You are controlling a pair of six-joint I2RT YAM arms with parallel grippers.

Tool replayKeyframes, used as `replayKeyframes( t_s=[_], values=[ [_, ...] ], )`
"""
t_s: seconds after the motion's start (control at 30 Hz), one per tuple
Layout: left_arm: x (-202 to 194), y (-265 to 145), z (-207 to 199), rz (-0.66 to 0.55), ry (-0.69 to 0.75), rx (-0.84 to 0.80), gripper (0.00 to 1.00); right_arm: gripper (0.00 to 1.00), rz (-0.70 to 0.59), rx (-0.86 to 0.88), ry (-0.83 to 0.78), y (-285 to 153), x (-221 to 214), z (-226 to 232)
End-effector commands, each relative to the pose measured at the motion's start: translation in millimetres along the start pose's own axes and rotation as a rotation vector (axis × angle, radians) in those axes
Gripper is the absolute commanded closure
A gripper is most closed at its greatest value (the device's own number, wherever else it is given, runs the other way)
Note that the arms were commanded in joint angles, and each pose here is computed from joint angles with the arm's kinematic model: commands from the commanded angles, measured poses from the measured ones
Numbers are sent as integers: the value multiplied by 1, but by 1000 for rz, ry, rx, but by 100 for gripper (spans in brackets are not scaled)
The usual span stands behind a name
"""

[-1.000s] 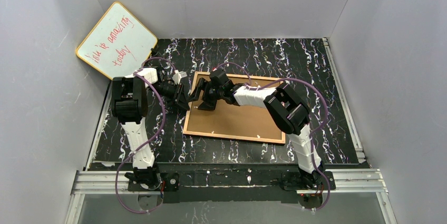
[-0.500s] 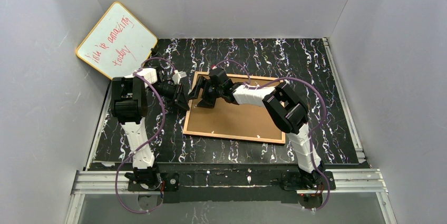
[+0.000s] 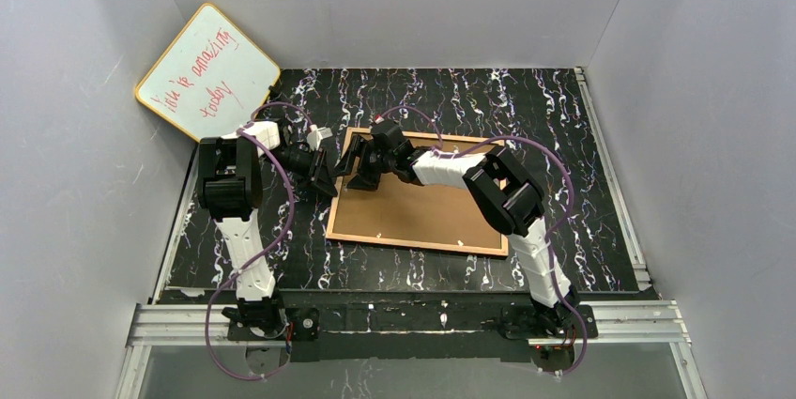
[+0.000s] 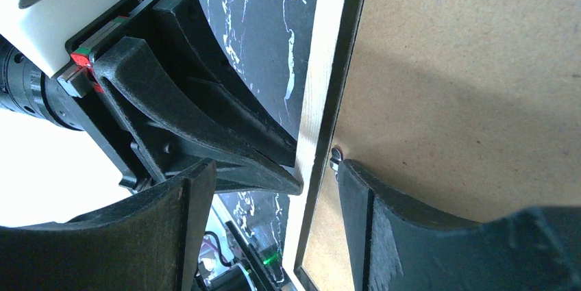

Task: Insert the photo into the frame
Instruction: Install the photo frame at the center of the board, then adjust the photo frame at the center of the board.

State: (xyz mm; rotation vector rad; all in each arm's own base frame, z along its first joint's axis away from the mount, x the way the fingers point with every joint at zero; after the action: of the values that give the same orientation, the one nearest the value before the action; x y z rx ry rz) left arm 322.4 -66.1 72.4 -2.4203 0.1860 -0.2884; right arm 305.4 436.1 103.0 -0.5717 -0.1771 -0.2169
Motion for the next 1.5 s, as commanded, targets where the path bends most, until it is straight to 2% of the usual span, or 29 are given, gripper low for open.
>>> replayKeyframes(
  t_s=[0.0, 0.67, 0.97, 1.13, 1.2, 1.33, 1.47],
  values=[
    [-7, 11, 9, 45, 65, 57, 84, 26, -3, 39, -16, 4, 6, 7],
    [-6, 15, 7, 57, 70, 56, 84, 27, 59, 76, -17, 14, 3, 7],
    [-6, 11, 4, 61, 78, 66, 85, 25, -10, 103, -54, -7, 30, 20],
    [-1, -3, -3, 59, 101, 68, 84, 18, -109, 112, -100, -45, 63, 31],
    [0, -10, -6, 57, 107, 67, 84, 15, -185, 75, -103, -69, 79, 29],
    [-1, -19, -10, 72, 138, 76, 81, 5, -356, -18, -113, -130, 101, 16],
    [-9, -24, -12, 77, 176, 105, 74, 2, -492, -173, -82, -202, 121, -20]
  ],
)
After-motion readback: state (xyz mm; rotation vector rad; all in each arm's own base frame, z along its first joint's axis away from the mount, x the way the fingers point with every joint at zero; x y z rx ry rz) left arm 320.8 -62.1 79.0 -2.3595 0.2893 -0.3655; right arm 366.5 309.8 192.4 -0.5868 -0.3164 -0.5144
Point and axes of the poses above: each gripper's point midway between its finger pads, its own y axis out along the fingers, its own z axis along the line the jaws close on, x = y × z, the point moved 7 cm from there along -y, back along the fingers, and after that the axes turned 3 degrees about -y, right-handed, at the moved point
